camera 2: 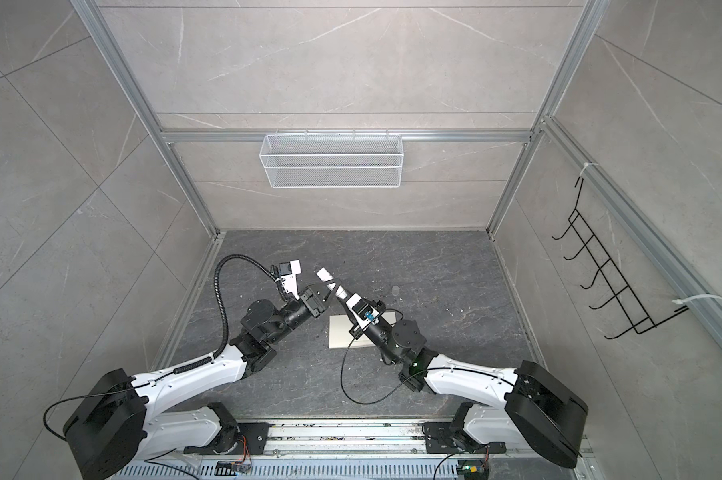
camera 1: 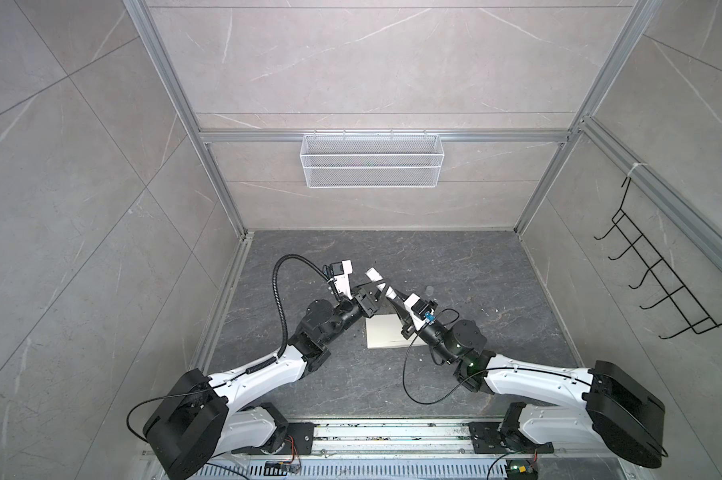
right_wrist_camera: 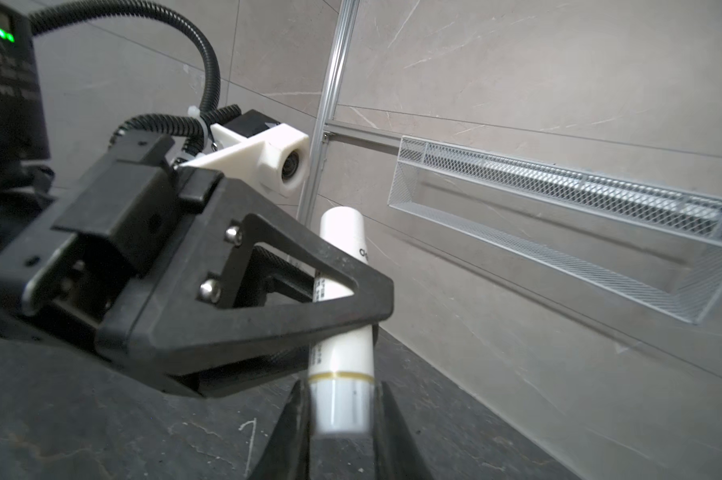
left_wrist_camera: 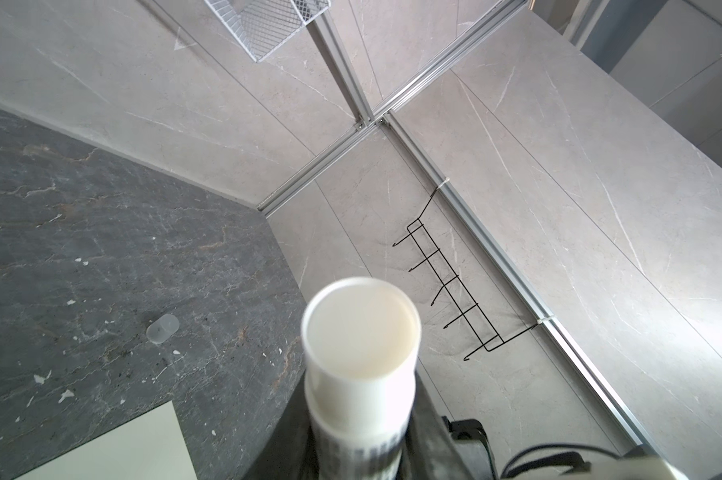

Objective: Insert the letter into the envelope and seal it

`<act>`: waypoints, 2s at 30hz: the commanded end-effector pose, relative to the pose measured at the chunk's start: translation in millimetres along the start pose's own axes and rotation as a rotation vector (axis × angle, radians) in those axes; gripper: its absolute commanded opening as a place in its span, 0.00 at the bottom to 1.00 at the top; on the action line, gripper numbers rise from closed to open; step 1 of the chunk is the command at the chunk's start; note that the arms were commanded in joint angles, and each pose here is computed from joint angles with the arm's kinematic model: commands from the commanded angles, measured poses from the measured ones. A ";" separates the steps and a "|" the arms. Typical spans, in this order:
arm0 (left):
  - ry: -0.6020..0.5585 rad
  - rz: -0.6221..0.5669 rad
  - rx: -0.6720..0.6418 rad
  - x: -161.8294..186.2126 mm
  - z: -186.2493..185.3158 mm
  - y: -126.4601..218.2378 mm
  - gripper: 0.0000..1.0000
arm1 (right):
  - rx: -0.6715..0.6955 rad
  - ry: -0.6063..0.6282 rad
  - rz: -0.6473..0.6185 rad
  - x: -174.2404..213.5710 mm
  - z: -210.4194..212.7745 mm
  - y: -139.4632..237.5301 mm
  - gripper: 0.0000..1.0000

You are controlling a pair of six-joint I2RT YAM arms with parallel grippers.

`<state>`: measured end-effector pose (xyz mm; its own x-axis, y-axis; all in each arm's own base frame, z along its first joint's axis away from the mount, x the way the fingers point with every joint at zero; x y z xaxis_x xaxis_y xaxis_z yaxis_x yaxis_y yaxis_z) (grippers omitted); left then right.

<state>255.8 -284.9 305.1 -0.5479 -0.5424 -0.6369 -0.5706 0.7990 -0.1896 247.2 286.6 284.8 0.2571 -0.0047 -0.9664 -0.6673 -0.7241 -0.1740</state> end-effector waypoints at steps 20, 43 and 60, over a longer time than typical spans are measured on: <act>-0.172 0.031 0.291 -0.4 -57.3 4.2 0.00 | -0.591 -0.701 0.075 -39.3 -16.8 -6.2 0.03; -0.019 -0.025 0.164 -13.2 -38.1 -7.1 0.00 | 0.057 0.229 -0.075 -22.3 -3.3 23.9 0.65; -0.026 -0.029 0.162 -13.3 -38.4 -4.1 0.00 | 0.112 0.251 -0.072 -18.2 4.5 13.4 0.10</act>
<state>243.4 -294.7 316.2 -0.5632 -0.5158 -0.6456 -0.4867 0.8384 -0.2453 230.1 277.9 293.0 0.4548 -0.1451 -0.8787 -0.7074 -0.6582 -0.2574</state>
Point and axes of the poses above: each gripper's point midway between its finger pads, its own y axis back along the fingers, its own z axis along the line the jaws close on, x = y × z, the point moved 2 cm from there along y, back along the fingers, and after that the axes turned 2 degrees about -y, right-handed, at the moved point
